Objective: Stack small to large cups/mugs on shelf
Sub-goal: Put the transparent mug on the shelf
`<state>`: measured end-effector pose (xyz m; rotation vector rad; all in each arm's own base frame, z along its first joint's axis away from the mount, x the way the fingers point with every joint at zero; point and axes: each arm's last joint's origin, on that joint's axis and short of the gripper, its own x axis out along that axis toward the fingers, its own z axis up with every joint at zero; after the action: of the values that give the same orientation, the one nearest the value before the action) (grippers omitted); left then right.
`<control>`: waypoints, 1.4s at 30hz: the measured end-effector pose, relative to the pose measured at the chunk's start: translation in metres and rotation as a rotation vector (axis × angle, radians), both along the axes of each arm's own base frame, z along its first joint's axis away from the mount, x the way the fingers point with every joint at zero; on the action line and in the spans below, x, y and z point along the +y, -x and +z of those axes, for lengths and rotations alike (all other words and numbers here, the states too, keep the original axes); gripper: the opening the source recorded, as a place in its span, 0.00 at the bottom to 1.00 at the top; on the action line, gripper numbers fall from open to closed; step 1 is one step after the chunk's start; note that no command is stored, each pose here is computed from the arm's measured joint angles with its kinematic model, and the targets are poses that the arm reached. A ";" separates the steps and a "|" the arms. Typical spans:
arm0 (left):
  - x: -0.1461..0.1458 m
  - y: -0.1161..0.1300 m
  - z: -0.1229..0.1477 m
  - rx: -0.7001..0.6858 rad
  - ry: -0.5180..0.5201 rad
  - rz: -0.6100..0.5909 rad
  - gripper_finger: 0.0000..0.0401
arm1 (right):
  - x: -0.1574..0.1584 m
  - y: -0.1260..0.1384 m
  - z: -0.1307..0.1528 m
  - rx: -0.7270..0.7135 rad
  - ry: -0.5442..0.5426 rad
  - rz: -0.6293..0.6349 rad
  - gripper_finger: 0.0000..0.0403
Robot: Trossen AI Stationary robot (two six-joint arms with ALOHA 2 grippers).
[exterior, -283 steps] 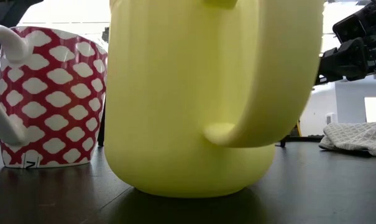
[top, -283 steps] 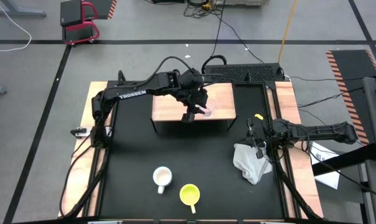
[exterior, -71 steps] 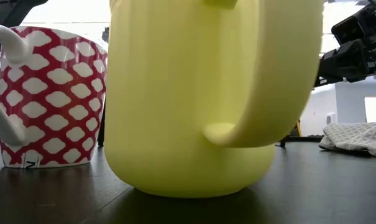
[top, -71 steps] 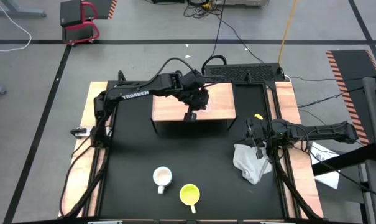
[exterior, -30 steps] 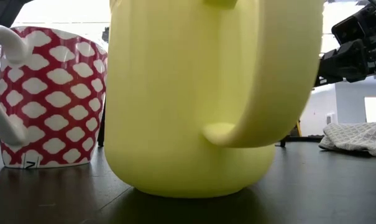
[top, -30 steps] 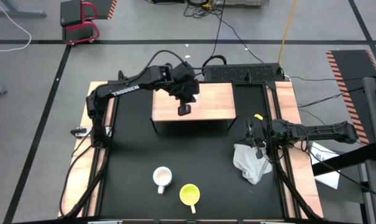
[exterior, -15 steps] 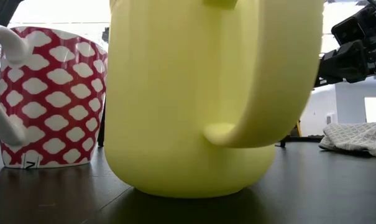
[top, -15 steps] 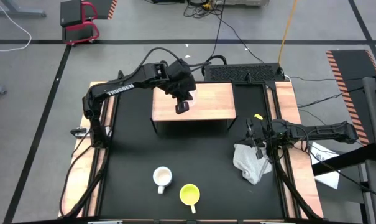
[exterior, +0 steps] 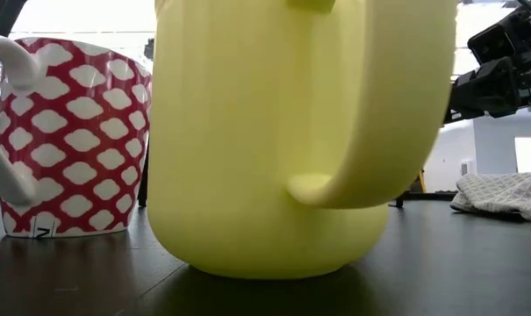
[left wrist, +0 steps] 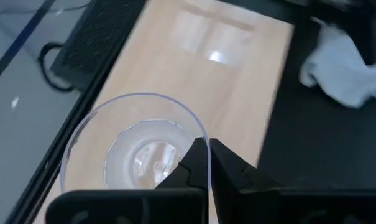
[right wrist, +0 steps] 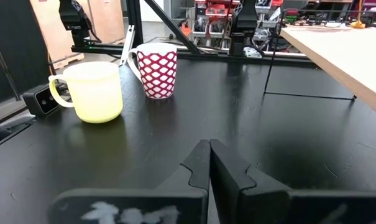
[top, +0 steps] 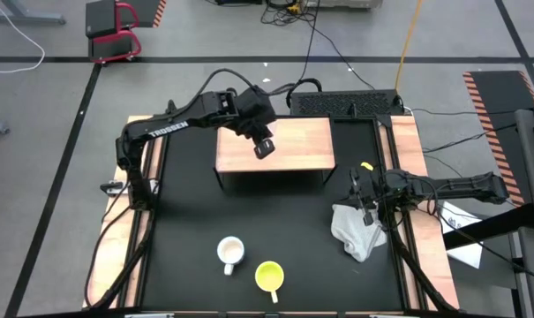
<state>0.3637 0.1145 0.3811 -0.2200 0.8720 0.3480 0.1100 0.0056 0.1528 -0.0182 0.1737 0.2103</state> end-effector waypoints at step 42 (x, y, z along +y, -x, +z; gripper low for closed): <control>-0.039 0.019 0.009 0.093 -0.063 0.280 0.00 | 0.000 -0.001 -0.001 0.017 -0.008 0.000 0.00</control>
<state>0.3445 0.0753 0.3901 -0.2702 0.9217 0.6493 0.1107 0.0057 0.1514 -0.0085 0.1899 0.2108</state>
